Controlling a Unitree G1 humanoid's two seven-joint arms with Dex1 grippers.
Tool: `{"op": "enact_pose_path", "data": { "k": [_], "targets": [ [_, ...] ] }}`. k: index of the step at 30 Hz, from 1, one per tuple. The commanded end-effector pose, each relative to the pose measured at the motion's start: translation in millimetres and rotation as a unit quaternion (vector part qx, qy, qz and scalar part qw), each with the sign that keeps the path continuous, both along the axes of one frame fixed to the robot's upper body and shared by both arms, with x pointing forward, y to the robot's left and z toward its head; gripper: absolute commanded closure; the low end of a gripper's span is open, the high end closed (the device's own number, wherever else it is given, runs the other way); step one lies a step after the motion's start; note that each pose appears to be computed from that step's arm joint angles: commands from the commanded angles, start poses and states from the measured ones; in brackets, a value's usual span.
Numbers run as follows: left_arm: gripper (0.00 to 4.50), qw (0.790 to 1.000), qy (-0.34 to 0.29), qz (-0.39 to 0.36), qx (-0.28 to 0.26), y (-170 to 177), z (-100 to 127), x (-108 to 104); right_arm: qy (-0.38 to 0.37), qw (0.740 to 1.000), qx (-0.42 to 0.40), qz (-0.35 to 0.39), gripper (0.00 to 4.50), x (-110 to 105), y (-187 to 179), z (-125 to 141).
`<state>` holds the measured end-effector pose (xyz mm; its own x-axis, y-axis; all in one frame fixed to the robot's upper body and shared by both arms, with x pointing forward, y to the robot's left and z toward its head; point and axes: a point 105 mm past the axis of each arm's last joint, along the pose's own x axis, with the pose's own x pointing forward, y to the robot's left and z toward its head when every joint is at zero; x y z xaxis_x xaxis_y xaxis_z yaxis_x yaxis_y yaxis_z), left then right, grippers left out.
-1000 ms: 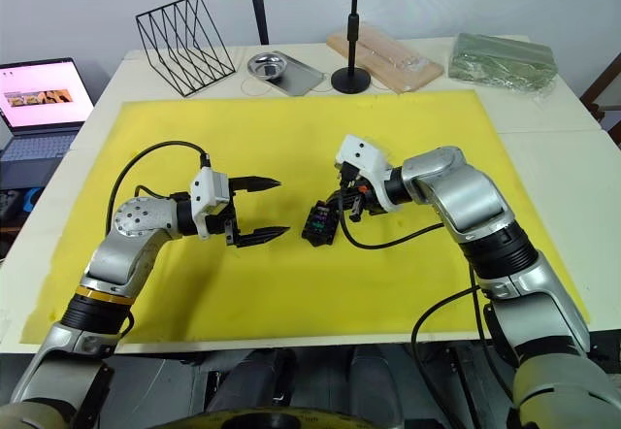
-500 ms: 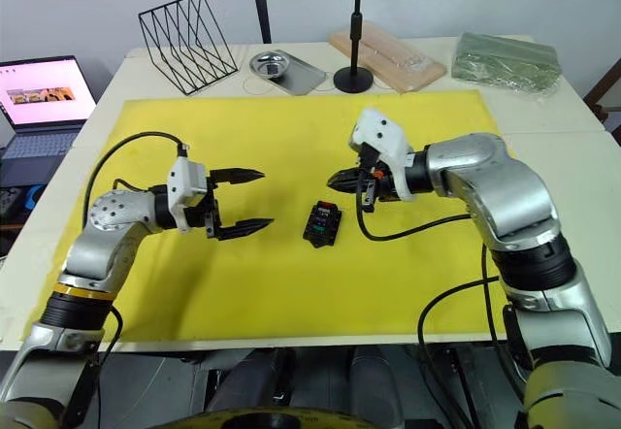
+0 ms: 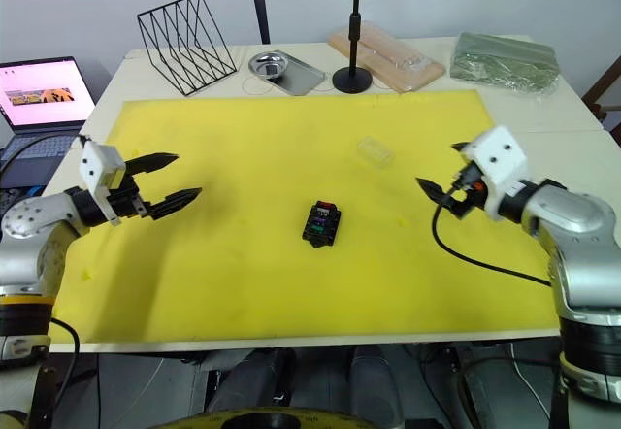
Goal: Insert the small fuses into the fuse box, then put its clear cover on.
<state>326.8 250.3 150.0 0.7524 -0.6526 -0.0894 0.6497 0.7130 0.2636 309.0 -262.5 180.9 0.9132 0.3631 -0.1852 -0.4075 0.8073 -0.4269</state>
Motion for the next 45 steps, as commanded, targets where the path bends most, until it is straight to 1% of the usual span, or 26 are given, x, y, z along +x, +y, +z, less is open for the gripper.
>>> {"op": "enact_pose_path", "data": {
  "k": [1,3,7,11,13,15,17,19,21,22,24,26,30,32,34,38,42,45],
  "targets": [
    [0.0,0.998,-0.035,0.057,-0.007,22,8,-1,-0.042,0.999,0.005,-0.031,0.03,-4,-14,6],
    [0.0,0.997,-0.036,0.07,-0.011,25,5,-2,-0.047,0.998,0.016,-0.044,0.03,-4,-17,4],
    [0.0,0.994,-0.045,0.092,-0.024,25,0,-3,-0.034,0.998,0.0,-0.05,0.03,-3,-16,-11],
    [0.0,0.993,-0.054,0.094,-0.04,22,5,-2,-0.016,0.997,0.011,-0.075,0.03,-2,-25,-19],
    [0.0,0.993,-0.055,0.091,-0.044,20,9,-2,-0.016,0.996,0.035,-0.082,0.03,-1,-26,-17],
    [0.0,0.993,-0.064,0.082,-0.058,15,19,-1,-0.022,0.995,0.051,-0.087,0.03,2,-25,-10],
    [0.0,0.991,-0.072,0.062,-0.089,4,39,3,-0.038,0.993,0.029,-0.112,0.03,9,-29,-3],
    [0.0,0.994,-0.082,0.016,-0.076,-14,55,3,-0.064,0.991,0.016,-0.116,0.03,17,-27,8],
    [0.0,0.991,-0.105,-0.02,-0.079,-30,72,4,-0.064,0.994,0.007,-0.088,0.03,25,-18,15],
    [0.0,0.991,-0.101,-0.036,-0.075,-36,75,4,-0.054,0.996,0.01,-0.069,0.03,27,-12,16],
    [0.0,0.99,-0.081,-0.101,-0.055,-58,80,0,-0.04,0.999,0.014,-0.026,0.03,33,3,22],
    [0.0,0.983,-0.074,-0.161,-0.041,-77,85,-7,-0.036,0.999,0.008,0.009,0.03,40,15,27],
    [0.0,0.973,-0.076,-0.217,-0.021,-96,87,-10,-0.021,0.998,0.006,0.051,0.03,52,30,29],
    [0.0,0.965,-0.078,-0.251,-0.014,-108,88,-13,0.003,0.996,0.013,0.089,0.03,58,45,26],
    [0.0,0.959,-0.079,-0.272,-0.009,-116,88,-14,0.015,0.994,0.016,0.108,0.03,62,53,23],
    [0.0,0.953,-0.082,-0.293,-0.002,-126,88,-13,0.026,0.992,0.015,0.123,0.03,79,60,17],
    [0.0,0.953,-0.084,-0.29,-0.004,-127,89,-9,0.034,0.991,0.028,0.127,0.03,91,64,13],
    [0.0,0.954,-0.087,-0.286,-0.006,-128,90,-7,0.041,0.99,0.028,0.131,0.03,95,66,6]
  ]
}}
